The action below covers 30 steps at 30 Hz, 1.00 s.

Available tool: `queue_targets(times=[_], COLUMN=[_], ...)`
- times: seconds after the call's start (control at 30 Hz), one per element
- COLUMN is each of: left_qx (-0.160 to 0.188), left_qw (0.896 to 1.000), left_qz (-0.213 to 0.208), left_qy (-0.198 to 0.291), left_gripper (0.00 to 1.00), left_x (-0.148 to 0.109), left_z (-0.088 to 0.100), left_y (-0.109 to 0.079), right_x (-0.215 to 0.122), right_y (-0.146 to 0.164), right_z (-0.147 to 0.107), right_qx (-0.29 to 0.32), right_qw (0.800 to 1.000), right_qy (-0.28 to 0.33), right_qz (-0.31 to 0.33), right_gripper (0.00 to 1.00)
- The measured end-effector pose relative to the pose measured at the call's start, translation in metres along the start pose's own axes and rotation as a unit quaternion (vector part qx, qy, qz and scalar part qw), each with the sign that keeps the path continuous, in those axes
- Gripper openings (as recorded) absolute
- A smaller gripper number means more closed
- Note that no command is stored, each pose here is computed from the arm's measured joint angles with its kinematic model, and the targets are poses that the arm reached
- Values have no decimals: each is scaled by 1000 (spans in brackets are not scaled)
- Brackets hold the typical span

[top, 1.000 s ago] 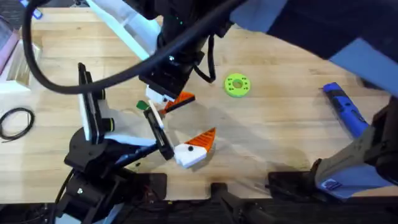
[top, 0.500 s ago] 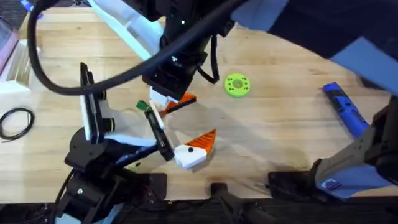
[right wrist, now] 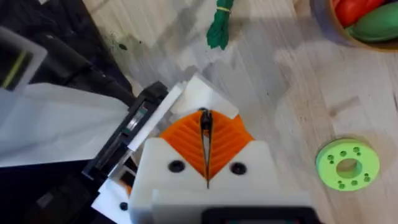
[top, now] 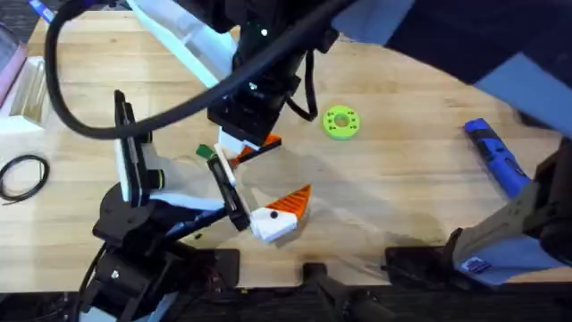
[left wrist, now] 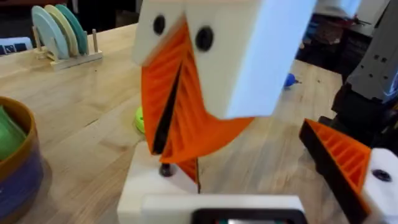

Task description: Pick up the gripper from the table and insert it into the empty holder that is missing its gripper. Then pick up a screw, insert it into the mounting hole, and use the screwdriver to tighten it. Finally, clean up the table by picking up the vegetable and placing it into the bucket.

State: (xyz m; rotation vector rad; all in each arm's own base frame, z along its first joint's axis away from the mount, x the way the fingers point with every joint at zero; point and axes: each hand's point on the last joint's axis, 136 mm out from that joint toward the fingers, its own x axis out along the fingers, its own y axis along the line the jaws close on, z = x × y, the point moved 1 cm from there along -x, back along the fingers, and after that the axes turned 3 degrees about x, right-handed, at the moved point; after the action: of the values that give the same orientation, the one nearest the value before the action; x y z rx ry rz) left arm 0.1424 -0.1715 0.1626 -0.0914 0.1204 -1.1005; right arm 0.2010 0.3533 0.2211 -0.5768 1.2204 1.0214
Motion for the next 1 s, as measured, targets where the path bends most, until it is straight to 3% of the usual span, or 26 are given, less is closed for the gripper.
queue_targets(times=[1.0], left_qx=[8], left_qw=[1000], left_qz=[0], left_qy=[0], left_gripper=[993], left_x=[0], left_z=[0], left_y=[0], right_x=[0], right_y=[5], right_z=[2], right_qx=[-14], right_qw=[1000], right_qy=[-5], right_qz=[16], right_gripper=[6])
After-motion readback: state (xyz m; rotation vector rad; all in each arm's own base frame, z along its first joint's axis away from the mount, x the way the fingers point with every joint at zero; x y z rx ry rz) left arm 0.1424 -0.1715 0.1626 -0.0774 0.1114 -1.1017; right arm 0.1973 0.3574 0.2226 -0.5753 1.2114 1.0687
